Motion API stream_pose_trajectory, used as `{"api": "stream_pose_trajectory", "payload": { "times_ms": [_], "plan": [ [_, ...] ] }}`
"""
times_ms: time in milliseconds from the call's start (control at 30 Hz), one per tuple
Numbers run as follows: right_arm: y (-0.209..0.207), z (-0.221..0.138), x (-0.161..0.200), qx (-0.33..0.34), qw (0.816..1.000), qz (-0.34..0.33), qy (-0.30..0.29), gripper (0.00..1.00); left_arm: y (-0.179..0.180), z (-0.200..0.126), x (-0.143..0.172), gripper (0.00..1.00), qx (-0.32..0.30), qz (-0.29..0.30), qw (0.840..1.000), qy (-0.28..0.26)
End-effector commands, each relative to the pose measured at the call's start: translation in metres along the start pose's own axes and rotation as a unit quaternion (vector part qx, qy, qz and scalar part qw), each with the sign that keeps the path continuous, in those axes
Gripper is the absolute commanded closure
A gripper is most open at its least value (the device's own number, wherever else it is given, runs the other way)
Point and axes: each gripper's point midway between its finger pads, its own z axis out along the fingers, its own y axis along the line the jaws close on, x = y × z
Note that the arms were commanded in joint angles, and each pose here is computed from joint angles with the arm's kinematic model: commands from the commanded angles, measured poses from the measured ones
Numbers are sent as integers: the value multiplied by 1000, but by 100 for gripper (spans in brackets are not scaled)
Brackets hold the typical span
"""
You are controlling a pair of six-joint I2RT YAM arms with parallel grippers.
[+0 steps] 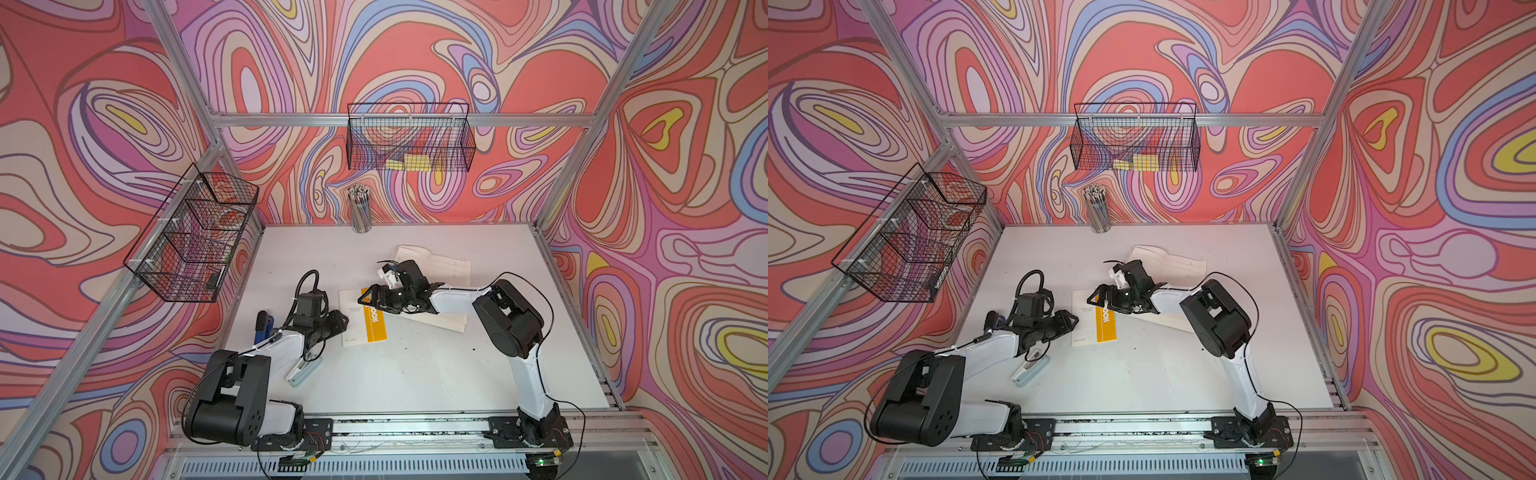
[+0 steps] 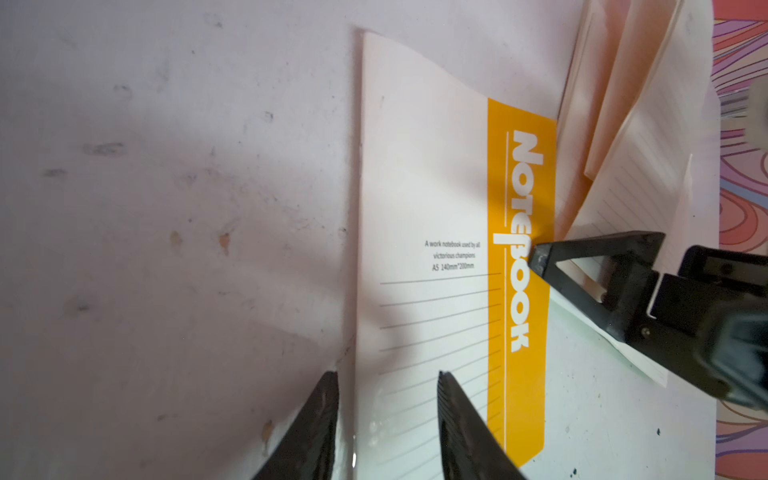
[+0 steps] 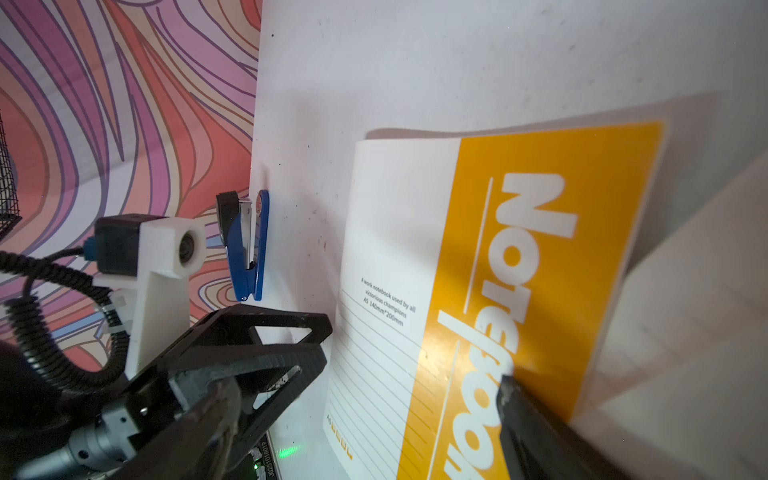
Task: Close the notebook
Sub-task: Pick up the notebook from the center of the board.
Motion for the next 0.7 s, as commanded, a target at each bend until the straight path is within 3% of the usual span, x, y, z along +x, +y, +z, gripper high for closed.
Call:
{"api": "stream_pose_trajectory", "payload": {
  "times_ms": [0,133,367,667],
  "plan": [
    [-29,8,18,45,998,26,25,2,-5,5,-10,59,22,-6,1000,-3],
    [-31,8,20,46,998,27,27,2,0,11,-11,59,29,-24,999,2],
    [-32,12,17,45,998,32,26,2,-3,12,-1,61,110,-64,992,9],
    [-36,12,21,44,998,37,27,2,-23,3,2,67,172,-42,984,7]
  ]
}}
